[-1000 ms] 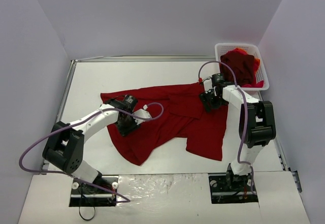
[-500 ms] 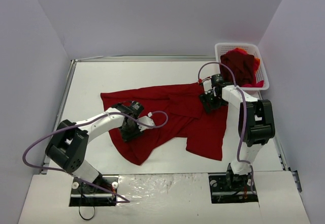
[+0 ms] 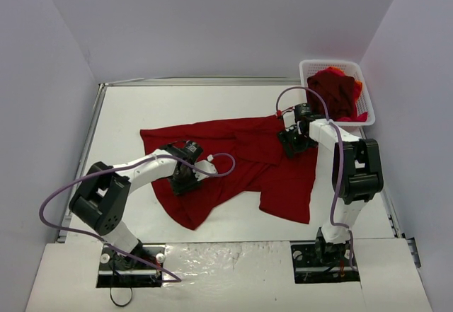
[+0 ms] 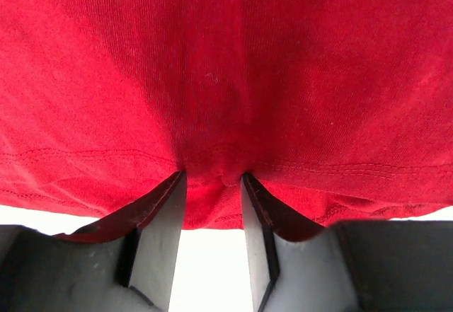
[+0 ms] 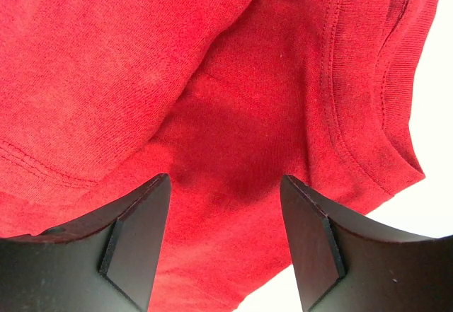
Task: Fold and stack the t-shirts
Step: Flatten out the tshirt
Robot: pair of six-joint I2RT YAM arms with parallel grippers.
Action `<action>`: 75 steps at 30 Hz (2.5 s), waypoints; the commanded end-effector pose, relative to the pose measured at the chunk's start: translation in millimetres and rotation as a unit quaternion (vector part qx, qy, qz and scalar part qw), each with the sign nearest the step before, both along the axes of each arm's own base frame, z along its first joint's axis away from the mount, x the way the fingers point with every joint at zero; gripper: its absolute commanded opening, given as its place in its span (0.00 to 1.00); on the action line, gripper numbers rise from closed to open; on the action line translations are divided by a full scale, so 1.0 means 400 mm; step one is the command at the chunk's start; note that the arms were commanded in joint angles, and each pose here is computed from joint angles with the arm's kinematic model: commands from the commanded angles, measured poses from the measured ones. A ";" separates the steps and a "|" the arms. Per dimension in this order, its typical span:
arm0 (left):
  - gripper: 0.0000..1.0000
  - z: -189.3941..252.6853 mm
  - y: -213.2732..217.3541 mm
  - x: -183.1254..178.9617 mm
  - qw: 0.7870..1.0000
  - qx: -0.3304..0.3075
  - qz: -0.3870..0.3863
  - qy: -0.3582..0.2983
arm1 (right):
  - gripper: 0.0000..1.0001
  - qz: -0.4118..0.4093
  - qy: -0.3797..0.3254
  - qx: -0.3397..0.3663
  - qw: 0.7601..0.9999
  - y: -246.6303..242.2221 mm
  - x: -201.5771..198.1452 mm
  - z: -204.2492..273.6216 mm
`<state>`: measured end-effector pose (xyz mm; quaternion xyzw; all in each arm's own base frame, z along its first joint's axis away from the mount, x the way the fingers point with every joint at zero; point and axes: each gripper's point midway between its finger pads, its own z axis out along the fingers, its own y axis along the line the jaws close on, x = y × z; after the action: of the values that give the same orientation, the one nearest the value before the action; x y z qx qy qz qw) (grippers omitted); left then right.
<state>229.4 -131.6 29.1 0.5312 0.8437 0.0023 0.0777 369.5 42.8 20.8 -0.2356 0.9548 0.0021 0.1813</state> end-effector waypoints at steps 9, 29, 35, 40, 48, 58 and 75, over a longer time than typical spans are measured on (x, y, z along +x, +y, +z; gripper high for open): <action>0.11 -0.001 -0.011 0.012 1.000 0.001 0.003 0.002 | 0.59 0.002 0.022 -0.017 1.000 -0.008 -0.024 -0.026; 0.02 0.082 -0.017 -0.006 1.000 -0.024 0.008 -0.004 | 0.59 0.002 0.025 -0.023 0.999 -0.012 -0.027 -0.030; 0.02 0.087 -0.018 -0.004 1.000 -0.026 0.007 -0.009 | 0.59 0.002 0.024 -0.023 0.999 -0.011 -0.027 -0.028; 0.10 0.084 -0.021 -0.005 1.000 -0.026 0.006 0.000 | 0.59 0.002 0.024 -0.024 0.999 -0.012 -0.028 -0.027; 0.14 0.072 -0.022 -0.011 1.000 -0.026 0.006 0.007 | 0.59 0.002 0.025 -0.026 0.999 -0.014 -0.028 -0.031; 0.18 0.062 -0.029 -0.018 0.999 -0.027 0.002 0.018 | 0.59 0.003 0.027 -0.032 0.999 -0.019 -0.030 -0.036; 0.06 0.043 -0.024 -0.015 1.000 -0.016 0.001 0.014 | 0.59 0.003 0.034 -0.034 0.999 -0.021 -0.037 -0.045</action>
<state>220.8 -139.2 40.6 0.5293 0.8455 -0.0208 0.0678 366.4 38.6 11.8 -0.2369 0.9568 -0.0131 0.1684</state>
